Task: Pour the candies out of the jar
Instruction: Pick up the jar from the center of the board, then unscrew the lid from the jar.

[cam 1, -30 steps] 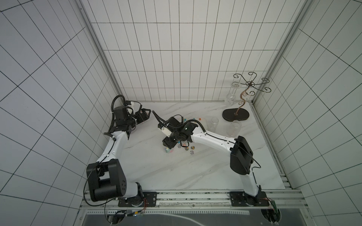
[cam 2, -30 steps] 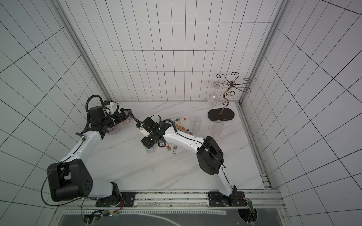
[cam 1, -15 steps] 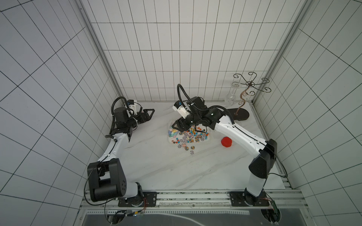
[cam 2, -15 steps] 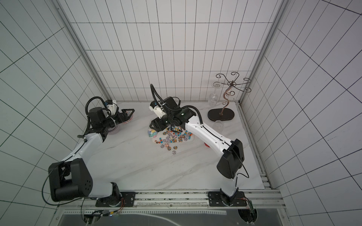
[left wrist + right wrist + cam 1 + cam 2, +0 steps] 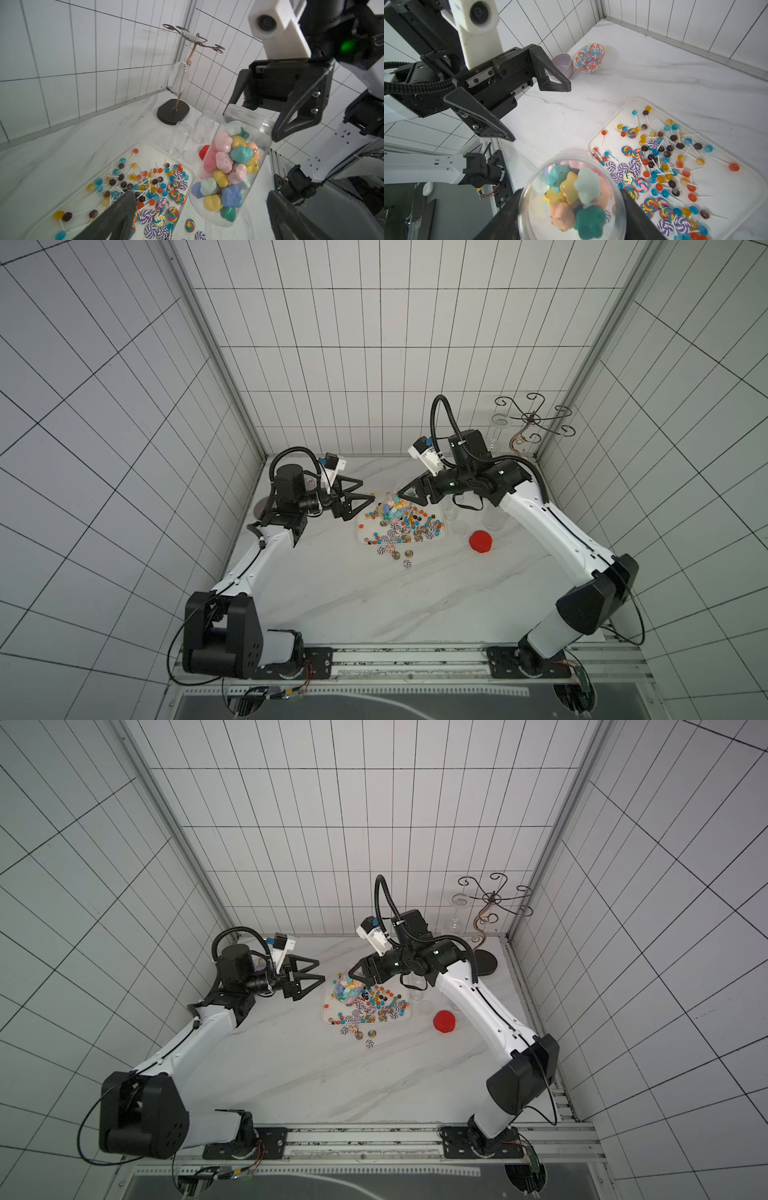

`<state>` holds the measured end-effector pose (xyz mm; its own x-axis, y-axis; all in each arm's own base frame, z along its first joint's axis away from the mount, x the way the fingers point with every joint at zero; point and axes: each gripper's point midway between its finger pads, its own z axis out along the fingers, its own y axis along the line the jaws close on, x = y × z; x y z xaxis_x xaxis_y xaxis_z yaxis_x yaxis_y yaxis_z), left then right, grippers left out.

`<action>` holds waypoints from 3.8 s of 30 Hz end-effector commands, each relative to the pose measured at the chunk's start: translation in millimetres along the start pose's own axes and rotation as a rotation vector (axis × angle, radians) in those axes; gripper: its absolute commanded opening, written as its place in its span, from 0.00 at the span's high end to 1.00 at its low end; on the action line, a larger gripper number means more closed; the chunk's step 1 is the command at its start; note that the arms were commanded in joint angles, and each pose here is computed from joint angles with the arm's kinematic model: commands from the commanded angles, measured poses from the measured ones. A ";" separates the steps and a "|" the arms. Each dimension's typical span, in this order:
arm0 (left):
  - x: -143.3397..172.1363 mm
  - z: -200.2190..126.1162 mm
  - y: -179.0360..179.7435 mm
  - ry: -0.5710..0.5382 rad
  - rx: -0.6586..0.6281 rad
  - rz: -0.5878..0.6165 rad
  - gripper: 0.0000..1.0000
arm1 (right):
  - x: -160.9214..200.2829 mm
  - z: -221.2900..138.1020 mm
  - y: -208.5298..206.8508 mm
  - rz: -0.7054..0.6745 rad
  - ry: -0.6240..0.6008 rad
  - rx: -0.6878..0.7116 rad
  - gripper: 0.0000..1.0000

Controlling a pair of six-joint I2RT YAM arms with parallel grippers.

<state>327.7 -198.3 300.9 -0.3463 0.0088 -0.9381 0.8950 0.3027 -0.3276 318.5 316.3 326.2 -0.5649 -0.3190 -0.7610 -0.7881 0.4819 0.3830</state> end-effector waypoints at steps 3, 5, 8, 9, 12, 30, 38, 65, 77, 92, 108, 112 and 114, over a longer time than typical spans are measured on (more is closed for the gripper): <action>5.7 16.0 -40.8 0.078 0.158 0.146 0.03 | 4.1 -15.6 17.4 -0.011 -0.018 -0.120 0.36; 9.9 18.2 -45.1 0.091 0.184 0.141 0.03 | 3.5 -16.7 19.1 -0.011 -0.020 -0.133 0.36; 16.0 19.9 -48.3 0.101 0.210 0.128 0.03 | 1.8 -16.8 18.9 -0.010 -0.021 -0.140 0.36; 17.0 20.3 -50.5 0.102 0.219 0.129 0.03 | 0.6 -16.5 18.6 -0.010 -0.021 -0.142 0.36; 20.4 20.7 -53.4 0.114 0.223 0.134 0.03 | -6.5 -17.5 19.8 -0.012 -0.027 -0.150 0.36; 29.3 29.0 -48.6 0.149 0.206 0.111 0.06 | -37.0 -21.0 42.3 -0.004 -0.089 -0.291 0.36; 30.2 30.6 -48.1 0.155 0.204 0.108 0.19 | -41.3 -19.9 42.5 -0.002 -0.098 -0.301 0.36; 29.6 32.2 -34.7 0.183 0.075 0.134 0.68 | -37.1 -18.2 26.8 0.011 -0.102 -0.207 0.17; 37.4 36.7 -14.9 0.309 -0.186 0.269 0.71 | -34.1 -32.6 3.5 0.123 -0.115 -0.172 0.08; 48.3 25.5 -14.7 0.469 -0.561 0.658 0.73 | 53.1 -24.7 -41.5 0.534 0.030 -0.315 0.06; 55.0 29.4 -21.1 0.468 -0.551 0.686 0.73 | 69.1 25.7 -32.4 0.553 0.143 -0.328 0.06; 55.8 29.7 -21.6 0.467 -0.547 0.684 0.73 | 64.6 36.6 -28.1 0.537 0.151 -0.349 0.06; 57.8 31.0 -21.5 0.472 -0.540 0.677 0.73 | 61.1 39.5 -25.6 0.525 0.149 -0.353 0.07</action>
<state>293.4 -226.0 224.2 -0.0626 0.7274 -0.6833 0.7658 0.4741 0.4345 311.0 309.1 240.1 -0.9198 -0.2326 -0.3160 -0.3807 0.3344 0.8621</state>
